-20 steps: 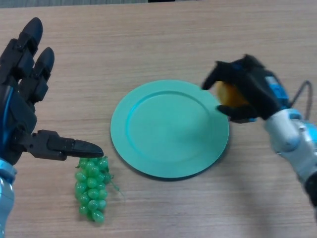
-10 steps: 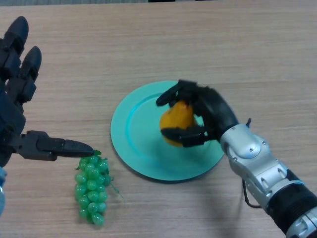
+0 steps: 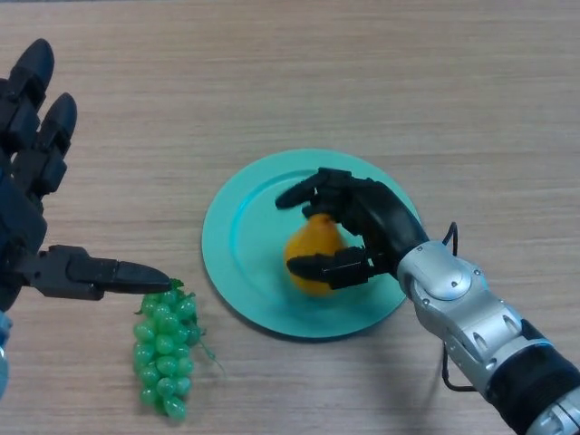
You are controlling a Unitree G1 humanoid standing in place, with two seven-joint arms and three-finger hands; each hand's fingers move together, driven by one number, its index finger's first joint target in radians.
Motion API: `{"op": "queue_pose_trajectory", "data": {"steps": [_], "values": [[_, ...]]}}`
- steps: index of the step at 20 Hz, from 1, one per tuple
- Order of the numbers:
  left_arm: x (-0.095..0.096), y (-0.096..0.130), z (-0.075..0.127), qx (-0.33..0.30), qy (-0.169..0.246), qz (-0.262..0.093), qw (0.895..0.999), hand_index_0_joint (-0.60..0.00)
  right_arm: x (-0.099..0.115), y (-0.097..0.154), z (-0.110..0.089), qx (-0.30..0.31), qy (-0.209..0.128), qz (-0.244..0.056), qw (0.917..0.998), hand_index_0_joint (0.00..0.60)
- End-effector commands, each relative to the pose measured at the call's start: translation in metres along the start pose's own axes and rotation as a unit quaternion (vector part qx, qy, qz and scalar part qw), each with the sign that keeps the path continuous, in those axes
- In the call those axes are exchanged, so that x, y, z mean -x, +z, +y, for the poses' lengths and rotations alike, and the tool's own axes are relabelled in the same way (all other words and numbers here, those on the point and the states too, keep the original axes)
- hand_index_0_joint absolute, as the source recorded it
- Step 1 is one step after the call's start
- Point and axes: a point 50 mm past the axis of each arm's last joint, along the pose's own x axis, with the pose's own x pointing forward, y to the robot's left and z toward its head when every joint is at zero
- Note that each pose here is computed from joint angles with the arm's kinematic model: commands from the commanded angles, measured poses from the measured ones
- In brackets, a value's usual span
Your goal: Pick up the yellow pear and place it on the plate
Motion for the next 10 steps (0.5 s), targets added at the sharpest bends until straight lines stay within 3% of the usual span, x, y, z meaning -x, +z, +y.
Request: {"op": "queue_pose_trajectory", "data": {"steps": [1,4,6,10], "values": [[0.005,0.041,0.010,-0.023,0.011,-0.136,0.990,0.000,-0.004,0.057,-0.017,-0.008,-0.028,-0.135,0.9904,0.000],[0.007,0.043,0.008,-0.020,0.006,-0.130,0.991,0.000,0.005,0.073,-0.023,-0.041,-0.042,-0.158,0.9857,0.000],[0.008,0.043,0.006,-0.023,0.001,-0.123,0.992,0.000,0.017,0.090,-0.029,-0.050,-0.050,-0.195,0.9783,0.000],[0.007,0.044,0.005,-0.023,-0.004,-0.124,0.992,0.000,0.056,0.115,-0.044,-0.063,-0.042,-0.246,0.9662,0.000]]}}
